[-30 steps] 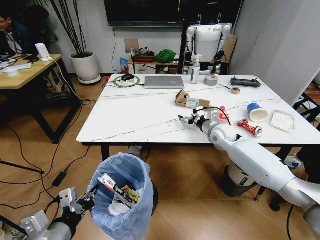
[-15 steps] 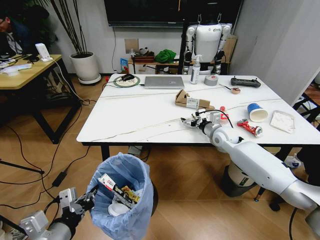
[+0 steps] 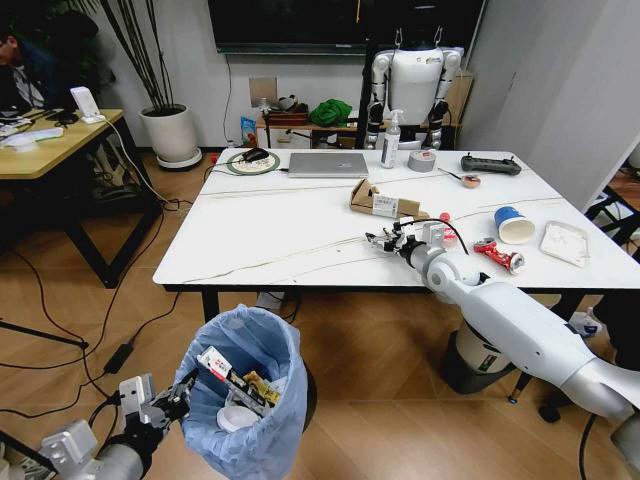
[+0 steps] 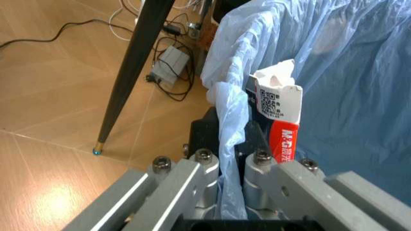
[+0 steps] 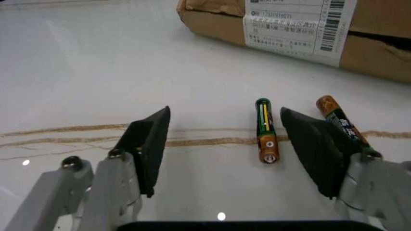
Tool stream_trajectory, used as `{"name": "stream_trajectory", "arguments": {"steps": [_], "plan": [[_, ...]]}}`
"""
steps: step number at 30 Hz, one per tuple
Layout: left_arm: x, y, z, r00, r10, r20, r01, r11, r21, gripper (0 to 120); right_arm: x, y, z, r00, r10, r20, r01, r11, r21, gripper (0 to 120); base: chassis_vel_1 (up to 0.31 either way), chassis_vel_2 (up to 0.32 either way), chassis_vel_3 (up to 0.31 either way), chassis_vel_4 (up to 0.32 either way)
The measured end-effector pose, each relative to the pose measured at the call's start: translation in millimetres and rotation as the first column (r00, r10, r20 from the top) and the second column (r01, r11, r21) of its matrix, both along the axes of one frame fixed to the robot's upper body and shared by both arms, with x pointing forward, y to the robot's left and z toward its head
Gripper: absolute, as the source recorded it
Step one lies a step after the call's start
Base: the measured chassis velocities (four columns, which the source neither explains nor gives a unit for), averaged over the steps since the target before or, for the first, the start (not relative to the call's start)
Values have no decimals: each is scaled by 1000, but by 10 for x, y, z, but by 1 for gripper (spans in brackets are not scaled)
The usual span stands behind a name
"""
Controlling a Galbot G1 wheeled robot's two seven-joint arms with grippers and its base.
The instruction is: Pick up the trash bin and place the trash from the table into it.
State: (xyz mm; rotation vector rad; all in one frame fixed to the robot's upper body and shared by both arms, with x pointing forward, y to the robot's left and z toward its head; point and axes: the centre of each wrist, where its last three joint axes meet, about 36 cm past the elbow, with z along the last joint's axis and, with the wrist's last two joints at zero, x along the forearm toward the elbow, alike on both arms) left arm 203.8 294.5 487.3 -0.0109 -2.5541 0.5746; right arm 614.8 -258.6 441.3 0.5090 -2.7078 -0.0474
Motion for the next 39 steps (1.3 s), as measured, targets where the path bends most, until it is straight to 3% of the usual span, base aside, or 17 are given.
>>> {"name": "stream_trajectory", "arguments": {"steps": [7,9,13,18,24,31,36,38,39], "plan": [[12,3,-5,1000,-1,1,1,1000,-2,0,7,-15,14,1000,1,1,-1,1000,-3,34,0,0,0,0],[14,3,-6,1000,-1,2,1,1000,-2,0,8,-17,16,1000,1,1,-1,1000,-3,32,0,0,0,0],[19,1,-12,1000,-2,1,2,1000,-5,0,17,-29,19,1000,4,0,-4,1000,-4,15,0,0,0,0],[25,3,-10,1000,-3,2,3,1000,-7,0,24,-31,25,1000,12,1,-12,1000,-4,1,0,0,0,0],[24,2,-11,1000,-4,1,4,1000,-9,0,-29,11,135,998,52,24,-52,999,9,1,0,0,0,0],[30,-12,-17,1000,-13,-2,13,1000,-14,0,-307,301,545,977,186,106,-196,977,85,1,0,0,0,0],[42,3,-15,1000,-12,-2,12,1000,-14,0,-801,660,820,901,393,186,-420,897,140,1,0,0,0,0],[45,20,-22,1000,-8,-3,8,1000,-11,0,-1075,806,833,843,496,210,-530,833,159,1,0,0,0,0],[45,20,-22,1000,-8,-3,8,1000,-11,0,-1075,806,833,843,496,210,-530,833,159,1,0,0,0,0]]}}
